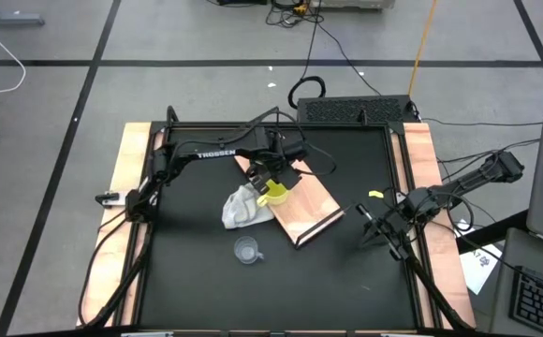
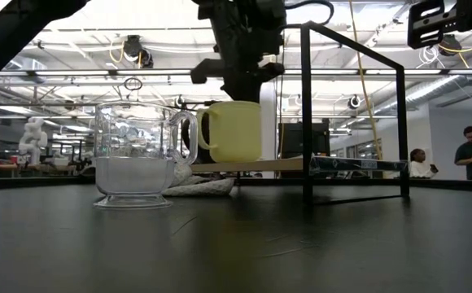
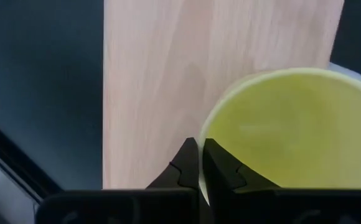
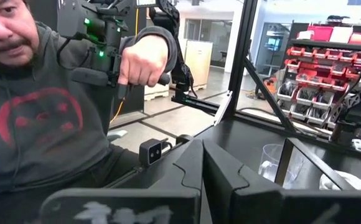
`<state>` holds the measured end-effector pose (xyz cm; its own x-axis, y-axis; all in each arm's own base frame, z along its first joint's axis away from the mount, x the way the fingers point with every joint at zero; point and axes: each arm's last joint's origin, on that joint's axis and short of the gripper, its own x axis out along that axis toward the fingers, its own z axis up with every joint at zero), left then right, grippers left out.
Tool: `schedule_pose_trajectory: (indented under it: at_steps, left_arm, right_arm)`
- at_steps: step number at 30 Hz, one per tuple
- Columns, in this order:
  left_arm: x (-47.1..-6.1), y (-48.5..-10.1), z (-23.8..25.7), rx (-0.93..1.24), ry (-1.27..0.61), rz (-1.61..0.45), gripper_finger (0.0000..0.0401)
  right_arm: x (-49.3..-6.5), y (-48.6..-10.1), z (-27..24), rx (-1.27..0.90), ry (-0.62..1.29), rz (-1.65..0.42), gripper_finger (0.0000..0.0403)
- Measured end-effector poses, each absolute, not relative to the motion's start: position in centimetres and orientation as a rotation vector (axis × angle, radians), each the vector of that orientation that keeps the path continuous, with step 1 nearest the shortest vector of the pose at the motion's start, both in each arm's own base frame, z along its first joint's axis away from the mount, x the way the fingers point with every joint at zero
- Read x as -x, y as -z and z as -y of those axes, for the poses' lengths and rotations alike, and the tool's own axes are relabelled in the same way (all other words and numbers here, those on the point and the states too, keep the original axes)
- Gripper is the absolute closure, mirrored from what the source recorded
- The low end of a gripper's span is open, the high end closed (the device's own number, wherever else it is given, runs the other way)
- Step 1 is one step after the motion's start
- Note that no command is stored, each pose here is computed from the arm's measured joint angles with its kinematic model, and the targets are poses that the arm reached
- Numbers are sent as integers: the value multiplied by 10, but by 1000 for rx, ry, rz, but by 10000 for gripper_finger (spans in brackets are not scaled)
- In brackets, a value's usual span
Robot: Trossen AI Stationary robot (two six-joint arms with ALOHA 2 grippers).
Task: Stack small to large cups/mugs on shelf
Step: Put the yellow mug on the shelf, then put the transparent mug on the shelf
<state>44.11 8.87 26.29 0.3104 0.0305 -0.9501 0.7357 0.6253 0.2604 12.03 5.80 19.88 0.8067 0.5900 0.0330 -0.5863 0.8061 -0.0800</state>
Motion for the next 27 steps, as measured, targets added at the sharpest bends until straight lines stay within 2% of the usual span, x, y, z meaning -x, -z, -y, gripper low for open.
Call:
schedule_pose_trajectory:
  at_steps: [14, 27]
  left_arm:
    - [-447, -262, -91, -767, 440, -1160, 371]
    - [-447, -259, -91, -726, 433, -1168, 248]
  right_arm:
    - [-120, -197, -58, 69, -630, 39, 403]
    - [-120, -197, -58, 69, -631, 33, 403]
